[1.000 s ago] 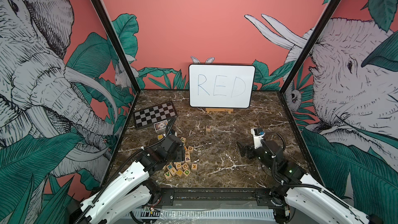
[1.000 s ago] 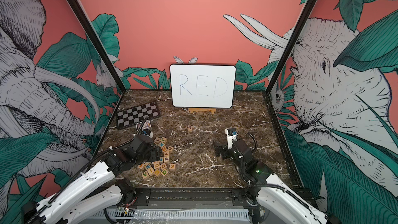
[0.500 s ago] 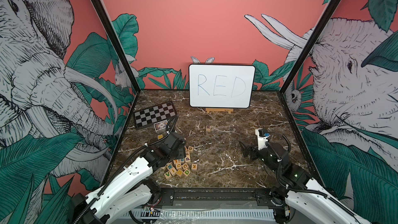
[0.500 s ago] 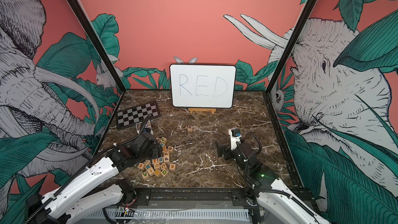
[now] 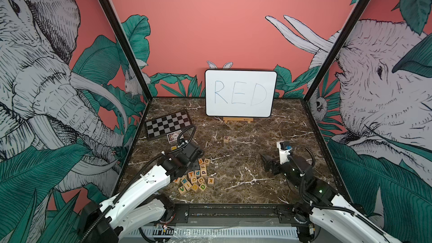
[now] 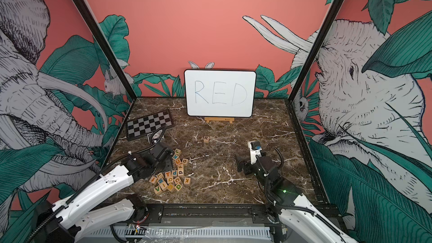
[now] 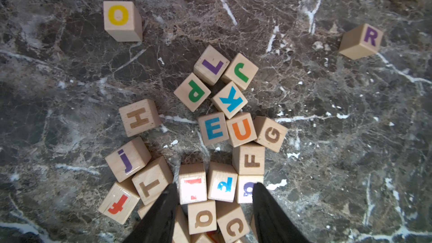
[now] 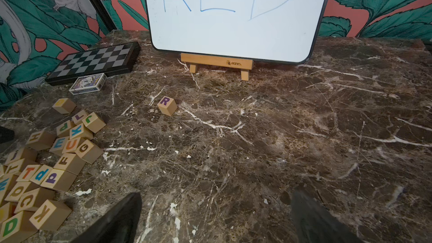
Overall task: Assemble the uppercase word "red" with letter blocks
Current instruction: Pick up the letter block from the center of the board.
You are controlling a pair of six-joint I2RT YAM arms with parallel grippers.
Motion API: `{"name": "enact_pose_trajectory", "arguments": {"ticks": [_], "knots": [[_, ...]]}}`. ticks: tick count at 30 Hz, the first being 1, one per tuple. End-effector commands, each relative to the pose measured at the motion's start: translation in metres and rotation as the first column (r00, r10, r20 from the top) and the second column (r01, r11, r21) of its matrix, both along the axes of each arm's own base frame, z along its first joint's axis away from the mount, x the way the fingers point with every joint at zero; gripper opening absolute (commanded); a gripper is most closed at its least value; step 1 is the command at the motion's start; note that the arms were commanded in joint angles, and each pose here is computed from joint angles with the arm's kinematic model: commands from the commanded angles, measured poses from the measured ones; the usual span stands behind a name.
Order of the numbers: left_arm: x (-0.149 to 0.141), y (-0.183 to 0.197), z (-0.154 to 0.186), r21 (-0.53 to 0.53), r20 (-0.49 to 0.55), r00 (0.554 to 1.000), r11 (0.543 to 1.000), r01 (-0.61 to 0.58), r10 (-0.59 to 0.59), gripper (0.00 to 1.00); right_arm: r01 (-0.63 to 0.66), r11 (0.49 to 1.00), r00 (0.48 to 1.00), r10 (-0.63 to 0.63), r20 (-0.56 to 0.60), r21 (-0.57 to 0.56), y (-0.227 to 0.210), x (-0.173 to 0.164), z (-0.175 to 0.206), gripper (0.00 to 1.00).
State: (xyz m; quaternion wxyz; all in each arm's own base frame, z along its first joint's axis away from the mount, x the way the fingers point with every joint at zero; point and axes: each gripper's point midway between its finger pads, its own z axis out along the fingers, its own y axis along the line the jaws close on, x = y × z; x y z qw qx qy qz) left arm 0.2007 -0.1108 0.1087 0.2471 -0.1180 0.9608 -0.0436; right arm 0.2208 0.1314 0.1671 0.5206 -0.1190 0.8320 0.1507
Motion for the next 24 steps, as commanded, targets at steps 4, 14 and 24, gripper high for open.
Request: {"name": "enact_pose_trajectory", "arguments": {"ticks": [4, 14, 24], "knots": [[0.013, 0.005, -0.005, 0.029, -0.003, 0.992, 0.991, -0.129, 0.129, 0.51, 0.058, 0.998, 0.998, -0.058, 0.025, 0.02, -0.007, 0.004, -0.008, 0.99], [0.025, -0.014, -0.037, -0.058, -0.076, 0.986, 0.987, -0.152, 0.147, 0.5, 0.012, 1.0, 0.999, -0.012, 0.03, -0.007, -0.003, 0.002, -0.02, 0.98], [0.027, 0.0, -0.047, -0.049, -0.1, 0.978, 0.981, -0.186, 0.181, 0.48, 0.012, 1.0, 0.999, -0.012, 0.037, -0.005, -0.003, 0.002, -0.023, 0.98]]}}
